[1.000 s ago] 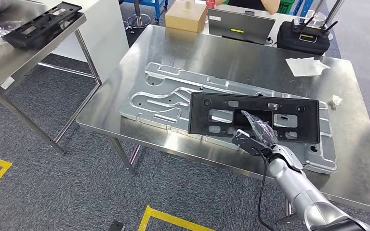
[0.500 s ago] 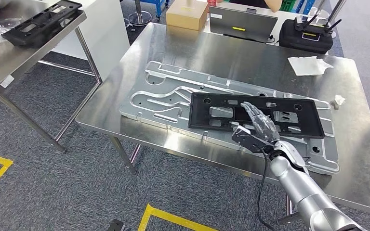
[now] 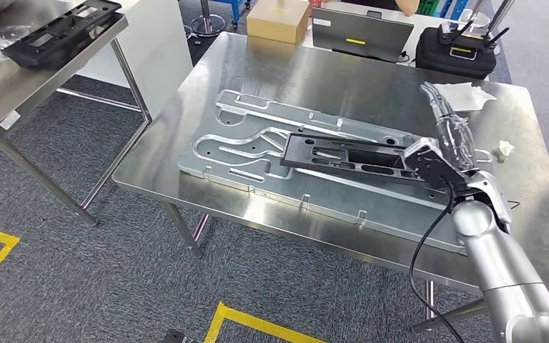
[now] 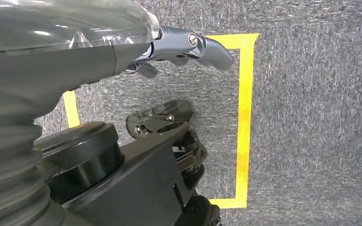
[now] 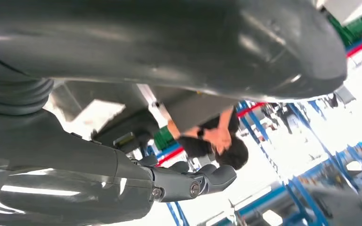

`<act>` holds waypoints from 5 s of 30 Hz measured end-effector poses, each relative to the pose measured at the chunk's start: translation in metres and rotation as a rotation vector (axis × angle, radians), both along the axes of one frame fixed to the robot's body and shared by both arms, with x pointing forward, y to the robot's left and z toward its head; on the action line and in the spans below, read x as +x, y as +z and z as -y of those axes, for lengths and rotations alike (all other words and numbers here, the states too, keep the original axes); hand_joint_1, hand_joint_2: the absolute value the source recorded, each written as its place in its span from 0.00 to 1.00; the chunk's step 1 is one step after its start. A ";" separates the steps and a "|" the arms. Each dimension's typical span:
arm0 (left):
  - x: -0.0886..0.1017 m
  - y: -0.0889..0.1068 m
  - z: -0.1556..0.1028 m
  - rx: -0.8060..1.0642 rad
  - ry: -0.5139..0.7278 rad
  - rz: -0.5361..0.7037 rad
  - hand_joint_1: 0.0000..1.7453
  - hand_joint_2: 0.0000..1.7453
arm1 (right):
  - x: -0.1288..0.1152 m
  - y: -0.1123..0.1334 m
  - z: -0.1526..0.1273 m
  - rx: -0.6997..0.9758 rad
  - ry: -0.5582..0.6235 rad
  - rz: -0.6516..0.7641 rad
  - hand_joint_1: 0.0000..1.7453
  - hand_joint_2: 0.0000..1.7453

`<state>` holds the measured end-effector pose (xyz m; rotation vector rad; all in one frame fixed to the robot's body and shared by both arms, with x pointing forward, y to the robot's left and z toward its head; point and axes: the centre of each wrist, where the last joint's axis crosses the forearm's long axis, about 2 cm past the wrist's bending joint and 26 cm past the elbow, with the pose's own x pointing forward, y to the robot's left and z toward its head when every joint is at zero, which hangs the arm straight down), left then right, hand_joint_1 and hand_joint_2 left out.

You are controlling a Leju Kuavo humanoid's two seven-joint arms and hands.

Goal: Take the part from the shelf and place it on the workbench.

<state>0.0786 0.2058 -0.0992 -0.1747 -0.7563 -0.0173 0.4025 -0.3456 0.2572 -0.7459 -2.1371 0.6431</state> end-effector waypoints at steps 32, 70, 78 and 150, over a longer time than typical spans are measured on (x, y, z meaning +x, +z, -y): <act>0.002 0.001 0.003 -0.096 0.106 0.040 0.00 0.00 | -0.056 -0.056 0.030 0.055 -0.094 -0.076 0.00 0.00; 0.016 0.004 0.004 -0.124 0.055 0.006 0.00 0.00 | -0.095 -0.102 0.056 0.084 -0.178 -0.202 0.00 0.00; 0.017 0.004 0.005 -0.126 0.054 0.008 0.00 0.00 | -0.099 -0.112 0.040 0.083 -0.167 -0.235 0.00 0.00; 0.005 0.000 -0.009 -0.021 0.136 -0.035 0.00 0.00 | -0.068 -0.158 -0.001 0.288 -0.053 -0.371 0.00 0.00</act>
